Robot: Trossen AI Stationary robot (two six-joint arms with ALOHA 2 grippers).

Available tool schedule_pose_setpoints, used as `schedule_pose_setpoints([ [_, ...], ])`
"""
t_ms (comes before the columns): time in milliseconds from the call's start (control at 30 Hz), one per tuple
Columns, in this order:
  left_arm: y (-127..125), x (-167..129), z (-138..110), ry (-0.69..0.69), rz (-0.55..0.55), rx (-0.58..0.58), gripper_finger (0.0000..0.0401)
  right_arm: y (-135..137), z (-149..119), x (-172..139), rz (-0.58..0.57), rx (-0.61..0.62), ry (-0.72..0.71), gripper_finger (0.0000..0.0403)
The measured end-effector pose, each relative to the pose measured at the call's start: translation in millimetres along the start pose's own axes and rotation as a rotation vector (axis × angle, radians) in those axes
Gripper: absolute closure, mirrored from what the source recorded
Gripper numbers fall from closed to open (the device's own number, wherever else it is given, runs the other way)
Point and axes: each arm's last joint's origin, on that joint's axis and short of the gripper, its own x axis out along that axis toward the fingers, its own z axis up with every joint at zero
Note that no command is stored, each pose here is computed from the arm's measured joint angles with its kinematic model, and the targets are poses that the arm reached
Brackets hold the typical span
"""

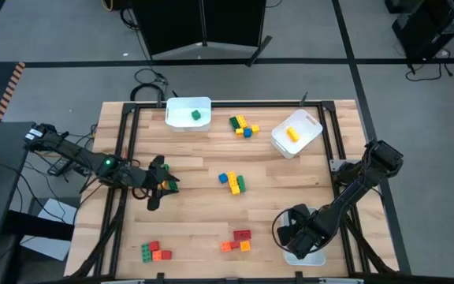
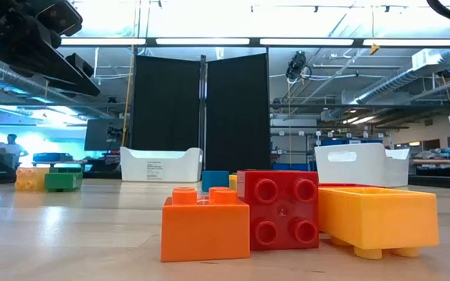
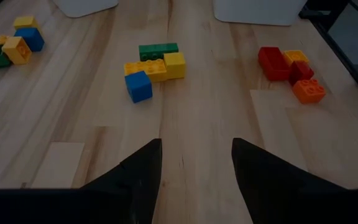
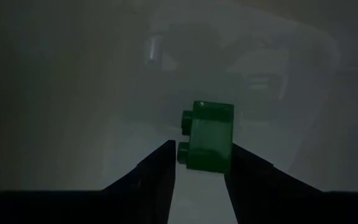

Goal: Sort blocks by size
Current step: Put the green 4 stud gamepiece into the bottom white bin, then put the green 8 stud gamepiece into the top right white bin

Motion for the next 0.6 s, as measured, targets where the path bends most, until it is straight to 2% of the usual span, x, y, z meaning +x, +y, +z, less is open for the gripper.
schedule_pose_setpoints([
  [400, 0.0, 0.0, 0.0, 0.000, 0.000, 0.000, 0.0198, -0.4, -0.8, -0.8, -0.009, -0.007, 0.025, 0.0196],
  [600, 0.0, 0.0, 0.0, 0.000, 0.000, 0.000, 0.0198, -2.7, 0.5, -14.0, 0.030, -0.032, 0.051, 0.0170],
])
